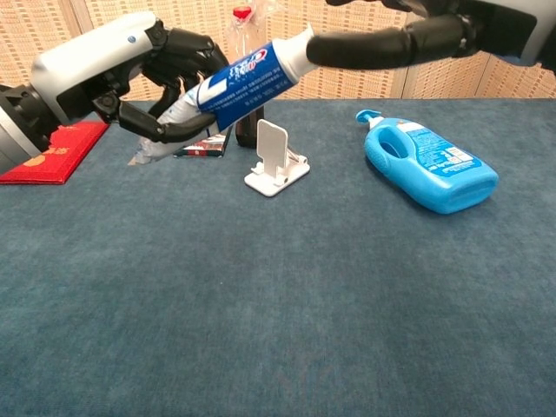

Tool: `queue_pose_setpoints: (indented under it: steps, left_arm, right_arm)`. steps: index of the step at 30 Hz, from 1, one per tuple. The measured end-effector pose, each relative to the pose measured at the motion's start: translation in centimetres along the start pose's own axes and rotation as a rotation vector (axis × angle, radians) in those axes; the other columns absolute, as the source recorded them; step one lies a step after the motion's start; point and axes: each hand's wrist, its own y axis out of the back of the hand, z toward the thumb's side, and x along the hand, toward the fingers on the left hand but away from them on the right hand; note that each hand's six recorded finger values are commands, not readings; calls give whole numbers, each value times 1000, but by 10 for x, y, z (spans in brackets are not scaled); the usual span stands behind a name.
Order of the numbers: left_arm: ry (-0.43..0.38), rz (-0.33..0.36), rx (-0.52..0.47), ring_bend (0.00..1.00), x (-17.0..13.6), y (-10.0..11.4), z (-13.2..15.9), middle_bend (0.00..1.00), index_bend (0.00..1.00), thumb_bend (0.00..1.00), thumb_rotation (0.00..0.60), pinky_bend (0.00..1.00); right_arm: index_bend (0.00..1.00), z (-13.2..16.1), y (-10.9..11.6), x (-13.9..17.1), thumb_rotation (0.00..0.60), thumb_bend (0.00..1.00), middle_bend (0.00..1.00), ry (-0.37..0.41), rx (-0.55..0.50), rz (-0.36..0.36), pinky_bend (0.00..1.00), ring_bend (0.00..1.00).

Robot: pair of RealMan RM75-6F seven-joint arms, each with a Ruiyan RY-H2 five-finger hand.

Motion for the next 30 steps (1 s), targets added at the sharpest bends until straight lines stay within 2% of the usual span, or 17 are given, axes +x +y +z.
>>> queue_pose_setpoints:
  steps: [1,3,19,30]
  left_arm:
    - [2,1,-1,782,0,-1,0,824,761,634,600,804]
    - [4,2,-1,783,1,-1,-1,824,761,637,600,804]
    - [-1,16,-8,783,1,1,1,825,762,638,600,804]
    - [-9,31,-54,782,5,4,7,825,762,638,600,804]
  right_arm:
    - [0,1,0,-2,54,0,0,2,-20,-2,0,0]
    - [0,2,-1,-4,21,0,0,5,-48,-3,0,0]
    - [0,3,-14,-24,13,0,0,13,-87,25,0,0]
    - [0,9,-18,-37,8,0,0,31,-80,-9,0,0]
